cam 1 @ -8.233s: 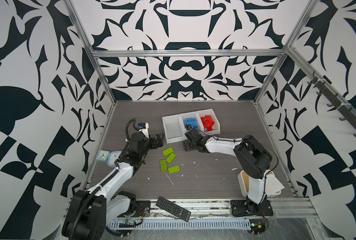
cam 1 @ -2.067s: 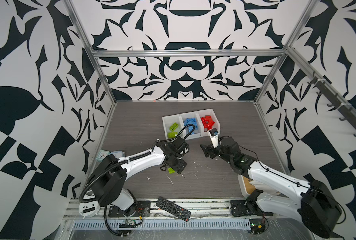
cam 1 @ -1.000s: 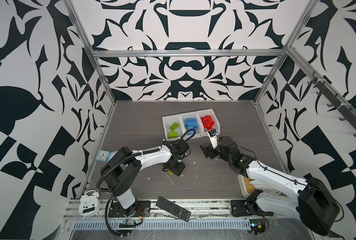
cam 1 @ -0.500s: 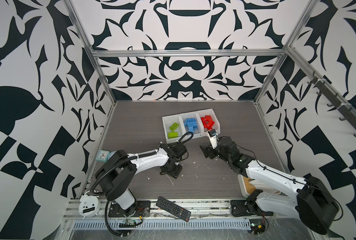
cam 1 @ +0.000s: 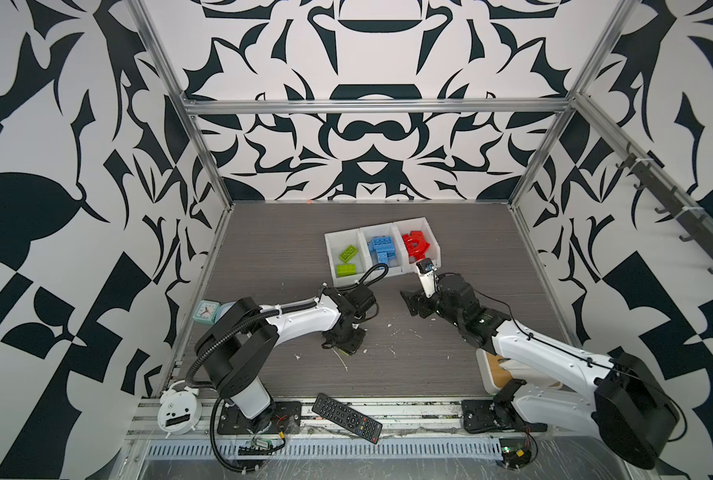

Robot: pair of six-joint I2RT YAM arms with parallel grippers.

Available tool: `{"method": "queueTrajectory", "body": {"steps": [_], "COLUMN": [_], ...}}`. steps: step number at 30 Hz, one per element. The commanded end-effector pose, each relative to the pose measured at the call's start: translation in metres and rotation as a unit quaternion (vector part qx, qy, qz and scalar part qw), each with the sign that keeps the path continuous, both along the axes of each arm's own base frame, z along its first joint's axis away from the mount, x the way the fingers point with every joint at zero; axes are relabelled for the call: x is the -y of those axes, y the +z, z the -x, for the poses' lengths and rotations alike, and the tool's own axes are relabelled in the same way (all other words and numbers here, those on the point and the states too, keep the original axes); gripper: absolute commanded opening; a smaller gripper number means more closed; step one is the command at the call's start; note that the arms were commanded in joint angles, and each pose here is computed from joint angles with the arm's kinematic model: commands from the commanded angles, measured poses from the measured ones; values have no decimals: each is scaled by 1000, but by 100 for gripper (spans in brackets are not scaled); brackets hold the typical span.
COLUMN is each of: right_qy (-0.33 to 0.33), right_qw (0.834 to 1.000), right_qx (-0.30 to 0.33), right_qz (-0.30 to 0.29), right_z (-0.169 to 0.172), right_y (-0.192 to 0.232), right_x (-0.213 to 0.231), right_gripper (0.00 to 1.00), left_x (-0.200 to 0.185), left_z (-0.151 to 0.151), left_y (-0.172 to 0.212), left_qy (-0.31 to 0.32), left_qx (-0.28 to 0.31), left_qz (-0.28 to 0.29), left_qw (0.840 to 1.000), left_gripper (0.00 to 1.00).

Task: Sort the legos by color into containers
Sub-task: 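Lower the left gripper to a small lime-green brick and grasp it, then carry the small lime-green brick over the green compartment and release it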

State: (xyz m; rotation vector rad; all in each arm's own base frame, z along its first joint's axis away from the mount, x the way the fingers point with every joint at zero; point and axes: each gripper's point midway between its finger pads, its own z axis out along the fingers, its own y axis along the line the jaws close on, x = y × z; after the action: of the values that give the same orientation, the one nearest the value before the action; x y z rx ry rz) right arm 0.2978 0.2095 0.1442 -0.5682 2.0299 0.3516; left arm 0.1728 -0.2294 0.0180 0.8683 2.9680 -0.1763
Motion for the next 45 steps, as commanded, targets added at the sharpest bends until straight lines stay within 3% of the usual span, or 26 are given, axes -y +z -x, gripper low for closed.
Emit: {"method": "queueTrajectory", "body": {"steps": [1, 12, 16, 26, 33, 36, 45], "right_qy": [1, -3, -2, -2, 0, -1, 2], "right_qw": [1000, 1000, 1000, 999, 999, 999, 999], "right_qx": [21, 26, 25, 31, 32, 35, 31], "right_qz": [-15, -17, -19, -25, -29, -31, -28], "right_z": [-6, -6, -6, -3, -2, -2, -2], "right_y": [17, 20, 21, 27, 29, 30, 28], "right_x": [-5, -2, -3, -1, -2, -1, -3], "right_gripper": [87, 87, 87, 87, 87, 87, 87], "left_x": [3, 4, 8, 10, 12, 13, 11], "left_z": [-6, -28, -65, -188, -256, -274, -288], "left_y": [12, 45, 71, 129, 124, 111, 89], "left_qy": [2, 10, 19, 52, 54, 56, 66], "left_qx": [21, 92, 142, 233, 229, 222, 195], "left_qz": [12, 25, 25, 61, 58, 66, 72], "left_qw": [1000, 995, 989, 969, 970, 971, 976], "left_gripper": [36, 30, 23, 24, 25, 31, 32]}}
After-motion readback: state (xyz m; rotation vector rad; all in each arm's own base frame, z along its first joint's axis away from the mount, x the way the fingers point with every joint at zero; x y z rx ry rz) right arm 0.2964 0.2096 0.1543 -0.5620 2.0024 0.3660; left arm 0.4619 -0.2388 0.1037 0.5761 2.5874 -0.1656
